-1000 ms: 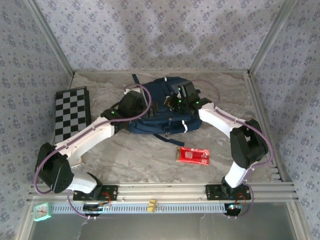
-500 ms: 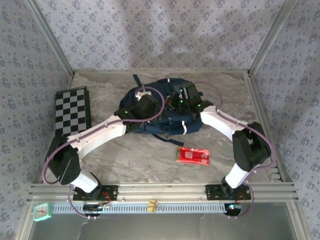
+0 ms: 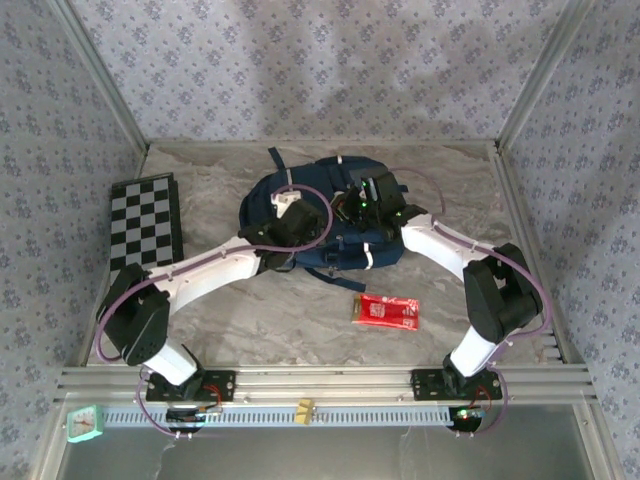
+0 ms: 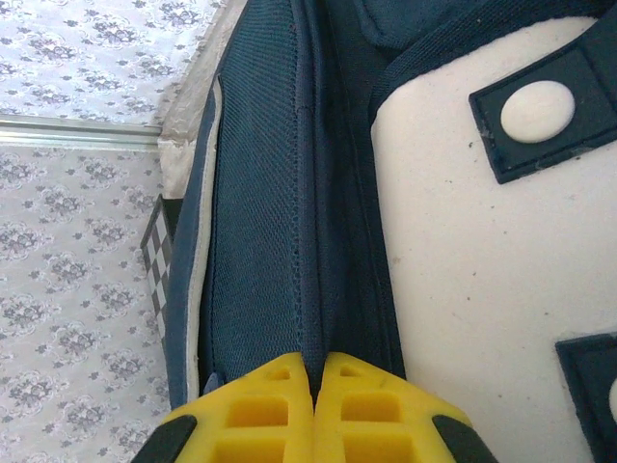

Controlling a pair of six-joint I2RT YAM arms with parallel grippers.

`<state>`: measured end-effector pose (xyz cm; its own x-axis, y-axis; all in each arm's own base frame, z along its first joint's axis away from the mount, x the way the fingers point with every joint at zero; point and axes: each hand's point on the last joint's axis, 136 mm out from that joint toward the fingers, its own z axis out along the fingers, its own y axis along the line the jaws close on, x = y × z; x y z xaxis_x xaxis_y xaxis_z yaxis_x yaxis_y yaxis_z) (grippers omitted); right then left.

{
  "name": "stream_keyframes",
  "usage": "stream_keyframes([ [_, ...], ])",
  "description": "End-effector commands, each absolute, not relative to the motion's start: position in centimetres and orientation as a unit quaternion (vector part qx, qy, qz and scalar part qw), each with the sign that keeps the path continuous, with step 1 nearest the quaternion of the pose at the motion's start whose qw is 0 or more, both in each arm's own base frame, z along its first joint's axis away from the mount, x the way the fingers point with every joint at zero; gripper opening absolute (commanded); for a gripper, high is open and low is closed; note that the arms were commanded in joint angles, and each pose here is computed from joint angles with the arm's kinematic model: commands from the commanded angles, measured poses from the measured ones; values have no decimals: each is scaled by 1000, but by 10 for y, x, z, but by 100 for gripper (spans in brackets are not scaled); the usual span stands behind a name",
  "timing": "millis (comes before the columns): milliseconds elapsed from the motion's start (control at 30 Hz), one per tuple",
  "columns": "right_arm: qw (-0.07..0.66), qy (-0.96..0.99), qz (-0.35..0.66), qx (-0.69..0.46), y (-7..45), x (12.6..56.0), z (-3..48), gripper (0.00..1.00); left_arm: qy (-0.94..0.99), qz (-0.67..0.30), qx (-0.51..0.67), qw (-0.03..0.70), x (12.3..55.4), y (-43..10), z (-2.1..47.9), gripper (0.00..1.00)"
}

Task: Pack the student bag
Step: Unzip the student bag at the top-center of the table.

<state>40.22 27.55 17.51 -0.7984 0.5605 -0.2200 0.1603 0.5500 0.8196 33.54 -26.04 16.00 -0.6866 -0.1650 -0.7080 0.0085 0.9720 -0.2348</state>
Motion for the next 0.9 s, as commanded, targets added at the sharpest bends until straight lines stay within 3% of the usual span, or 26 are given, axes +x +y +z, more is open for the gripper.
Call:
stream_keyframes([
  [0,284,807,476,203,277,417,226,0,903,-107,-65,410,338,-253,167,100],
  [333,283,809,475,198,277,413,226,0,899,-45,-135,414,363,-234,166,99],
  [633,290,813,467,190,269,416,229,0,904,-76,-126,402,348,-202,171,69],
  [867,282,818,469,180,278,417,226,0,914,-90,-72,390,343,-208,173,43],
])
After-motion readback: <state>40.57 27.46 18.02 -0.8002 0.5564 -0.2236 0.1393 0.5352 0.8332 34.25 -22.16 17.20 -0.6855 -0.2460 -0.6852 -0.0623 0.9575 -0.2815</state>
